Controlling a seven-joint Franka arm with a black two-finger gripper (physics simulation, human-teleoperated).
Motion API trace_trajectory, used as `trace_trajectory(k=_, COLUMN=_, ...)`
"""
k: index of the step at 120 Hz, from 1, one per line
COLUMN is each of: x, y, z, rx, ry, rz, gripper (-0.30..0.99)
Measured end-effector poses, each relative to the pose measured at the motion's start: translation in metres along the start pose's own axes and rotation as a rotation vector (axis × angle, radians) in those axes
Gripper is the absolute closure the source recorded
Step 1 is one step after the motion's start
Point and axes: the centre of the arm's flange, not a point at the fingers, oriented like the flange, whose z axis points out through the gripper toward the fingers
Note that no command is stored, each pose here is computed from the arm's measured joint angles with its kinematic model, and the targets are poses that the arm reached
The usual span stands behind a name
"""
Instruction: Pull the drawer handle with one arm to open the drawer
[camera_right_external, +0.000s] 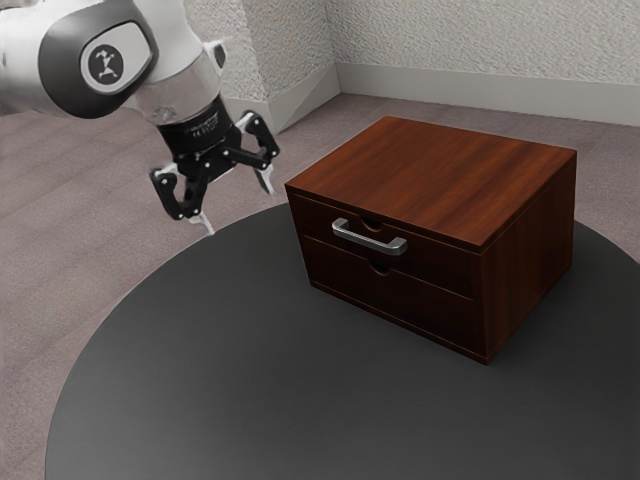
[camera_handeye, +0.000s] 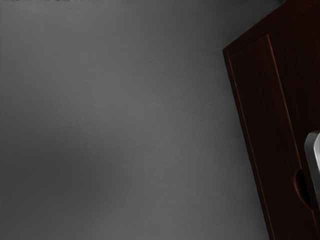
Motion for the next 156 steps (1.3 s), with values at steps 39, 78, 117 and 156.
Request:
trace_trajectory(k=39, x=0.016, y=0.029, z=0.049, rx=-0.011, ry=0.006, rz=-0.223, gripper=0.03)
trace_trajectory(k=78, x=-0.008, y=0.060, z=0.086, rx=-0.004, ry=-0.016, rz=-0.291, gripper=0.03)
trace_trajectory(k=117, x=-0.034, y=0.071, z=0.087, rx=-0.027, ry=-0.025, rz=-0.311, gripper=0.04)
trace_trajectory(k=156, x=-0.042, y=0.077, z=0.097, rx=-0.027, ry=-0.025, rz=-0.323, gripper=0.06)
